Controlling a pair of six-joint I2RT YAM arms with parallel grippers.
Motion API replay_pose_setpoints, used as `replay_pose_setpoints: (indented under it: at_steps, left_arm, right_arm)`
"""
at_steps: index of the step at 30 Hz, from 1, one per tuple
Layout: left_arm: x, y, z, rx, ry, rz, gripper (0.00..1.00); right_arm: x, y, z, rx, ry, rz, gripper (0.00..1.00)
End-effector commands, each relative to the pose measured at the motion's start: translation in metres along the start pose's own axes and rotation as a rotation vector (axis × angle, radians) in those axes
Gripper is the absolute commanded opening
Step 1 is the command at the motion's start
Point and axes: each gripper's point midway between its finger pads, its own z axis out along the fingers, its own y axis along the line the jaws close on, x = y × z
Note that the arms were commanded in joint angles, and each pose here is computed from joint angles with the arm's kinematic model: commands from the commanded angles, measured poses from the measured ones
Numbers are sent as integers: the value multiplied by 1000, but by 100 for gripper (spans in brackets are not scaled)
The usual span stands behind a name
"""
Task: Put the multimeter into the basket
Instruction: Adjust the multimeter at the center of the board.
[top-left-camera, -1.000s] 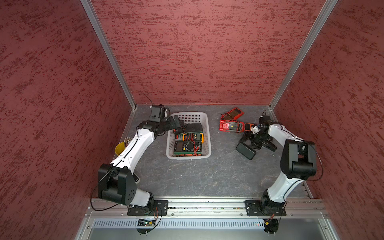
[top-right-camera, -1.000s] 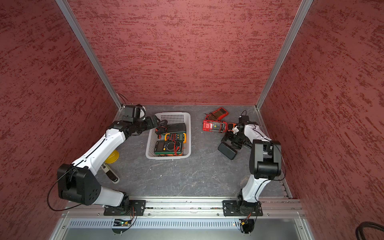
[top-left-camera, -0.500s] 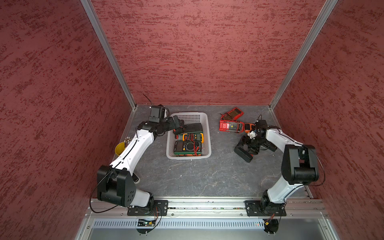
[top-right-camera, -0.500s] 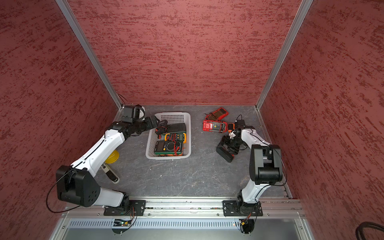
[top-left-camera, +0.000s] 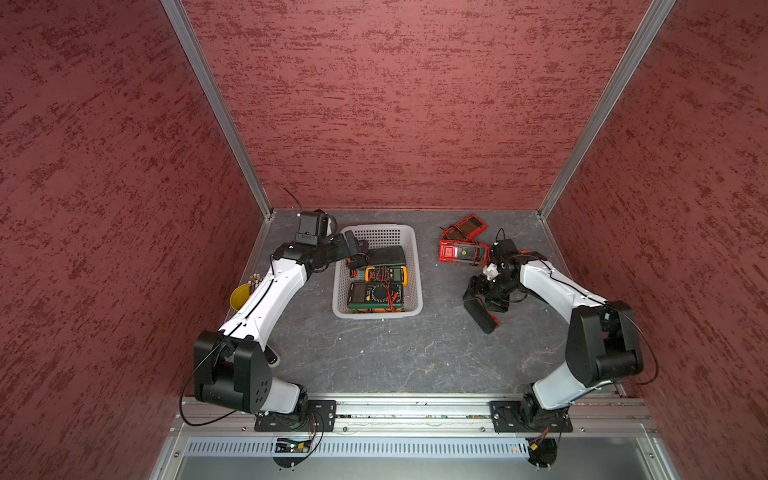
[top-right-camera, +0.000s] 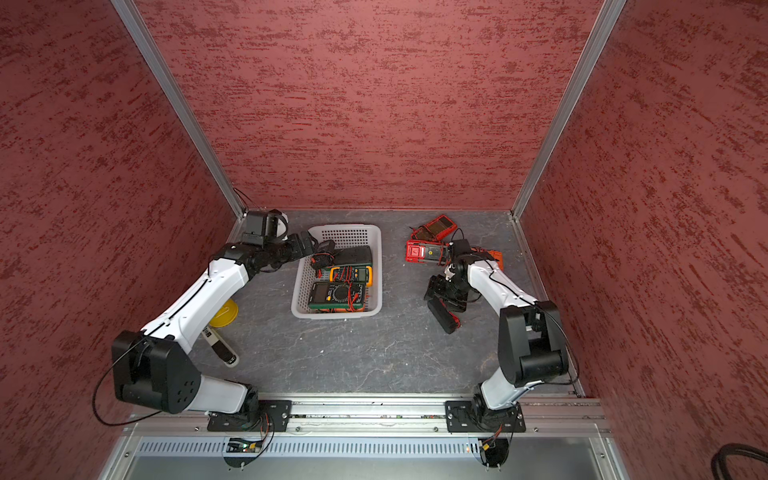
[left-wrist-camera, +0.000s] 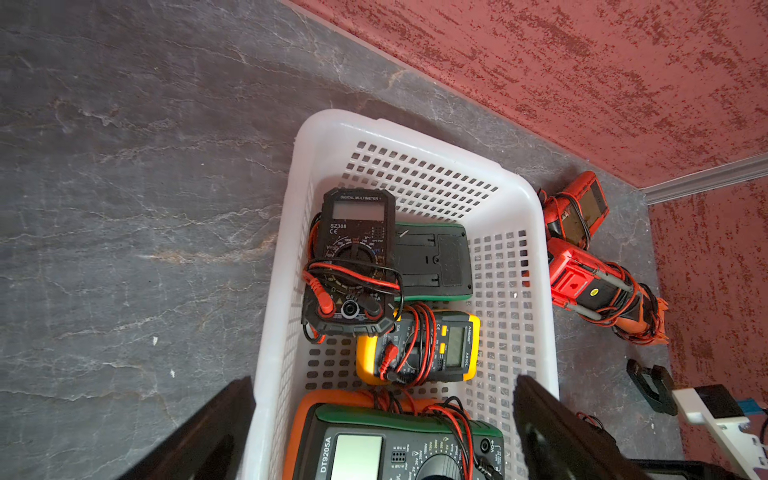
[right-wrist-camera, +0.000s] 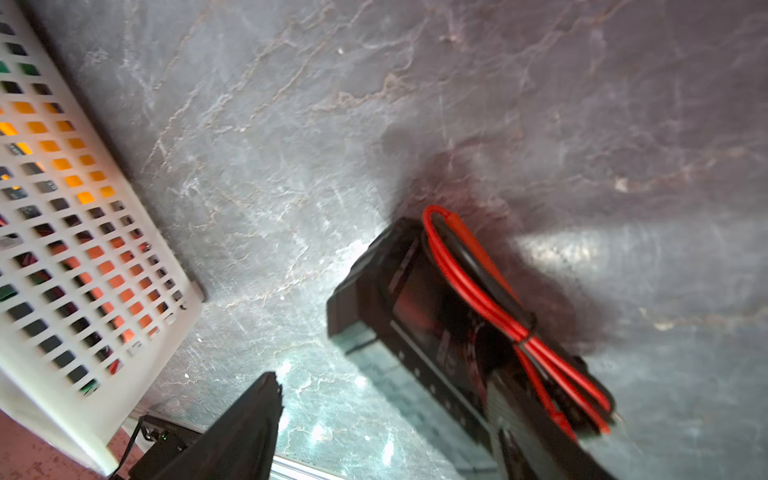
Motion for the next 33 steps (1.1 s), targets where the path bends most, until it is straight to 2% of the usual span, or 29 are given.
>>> replay_pose_setpoints:
  at_steps: [1, 12, 22, 29, 32, 33]
  left_arm:
    - [0, 2, -4, 8, -3, 8, 100]
    - [-3, 6, -1, 22, 0, -12, 100]
    - [-2, 13, -2, 15, -4, -26, 100]
    - [-1, 19, -2, 2, -4, -40, 100]
    - [-2, 21, -2, -3, -8, -44, 100]
    - [-2, 22, -1, -5, -5, -45, 100]
  right_arm:
    - [7, 1, -7, 42, -25, 31, 80]
    - [28, 13, 20, 127, 21, -1, 75]
    - [25, 38, 22, 176, 24, -80, 72]
    - [23, 49, -4, 204, 12, -136, 78]
    - [22, 37, -10, 274, 5, -149, 86]
    - [22, 31, -7, 303, 13, -152, 92]
